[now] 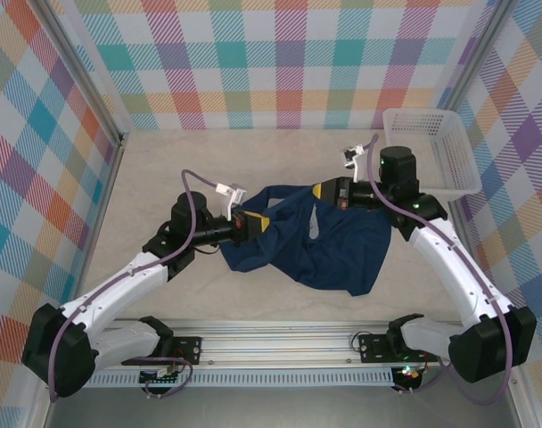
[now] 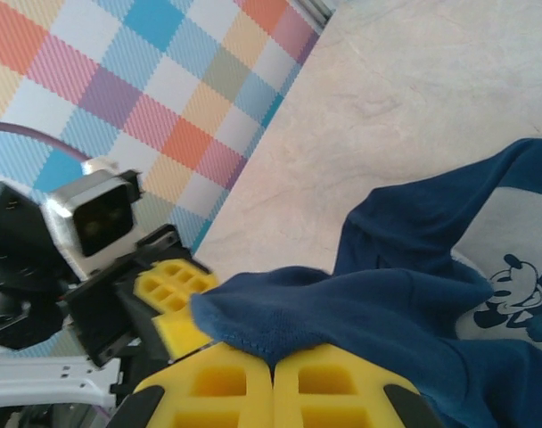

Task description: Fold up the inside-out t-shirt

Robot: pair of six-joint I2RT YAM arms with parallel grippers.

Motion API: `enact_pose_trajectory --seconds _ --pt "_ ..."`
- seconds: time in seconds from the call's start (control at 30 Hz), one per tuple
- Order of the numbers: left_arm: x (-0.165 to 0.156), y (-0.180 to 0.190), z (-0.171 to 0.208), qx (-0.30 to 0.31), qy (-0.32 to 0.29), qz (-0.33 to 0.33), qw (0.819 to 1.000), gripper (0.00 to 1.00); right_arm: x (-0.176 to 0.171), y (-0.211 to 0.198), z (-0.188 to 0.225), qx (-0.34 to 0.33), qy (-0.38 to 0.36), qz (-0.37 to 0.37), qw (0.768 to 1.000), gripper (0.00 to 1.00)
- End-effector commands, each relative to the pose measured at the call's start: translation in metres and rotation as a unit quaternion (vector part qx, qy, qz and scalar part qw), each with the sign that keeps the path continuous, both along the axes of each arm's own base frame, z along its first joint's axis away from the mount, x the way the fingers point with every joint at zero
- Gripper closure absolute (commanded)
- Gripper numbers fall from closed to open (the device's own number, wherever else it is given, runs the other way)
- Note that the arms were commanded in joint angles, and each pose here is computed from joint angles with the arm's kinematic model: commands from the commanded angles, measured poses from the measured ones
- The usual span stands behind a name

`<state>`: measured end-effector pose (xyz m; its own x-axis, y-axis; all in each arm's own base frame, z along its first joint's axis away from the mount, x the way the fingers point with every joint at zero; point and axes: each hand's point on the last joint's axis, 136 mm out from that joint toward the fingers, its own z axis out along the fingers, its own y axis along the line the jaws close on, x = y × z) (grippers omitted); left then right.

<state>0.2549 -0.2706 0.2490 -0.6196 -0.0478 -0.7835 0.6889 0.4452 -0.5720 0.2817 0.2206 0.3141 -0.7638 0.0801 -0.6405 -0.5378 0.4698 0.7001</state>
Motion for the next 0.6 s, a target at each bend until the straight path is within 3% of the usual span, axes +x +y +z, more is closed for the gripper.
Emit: enact_pose_trajectory --seconds 0.0,0.07,0.17,0.37,0.57 --pt "0.017 0.013 -0.024 0.052 0.004 0.044 0.998 1.00 -0.010 -0.004 0.033 0.037 -0.032 0.019 0.999 1.00" --pt "0.017 0.010 -0.025 0.053 0.003 0.037 0.998 1.00 -0.010 0.001 0.029 0.050 -0.020 0.033 0.998 1.00" --pt "0.005 -0.001 -0.006 0.008 -0.015 -0.011 1.000 1.00 -0.006 0.007 0.008 0.054 0.016 0.049 0.997 1.00" --pt "-0.020 -0.013 0.042 -0.085 -0.063 -0.088 0.991 1.00 0.006 0.012 -0.048 -0.033 0.041 0.012 0.999 1.00" --pt "-0.026 -0.012 0.049 -0.078 -0.085 -0.098 0.989 1.00 0.003 0.008 -0.070 -0.102 -0.026 0.021 0.994 0.70"
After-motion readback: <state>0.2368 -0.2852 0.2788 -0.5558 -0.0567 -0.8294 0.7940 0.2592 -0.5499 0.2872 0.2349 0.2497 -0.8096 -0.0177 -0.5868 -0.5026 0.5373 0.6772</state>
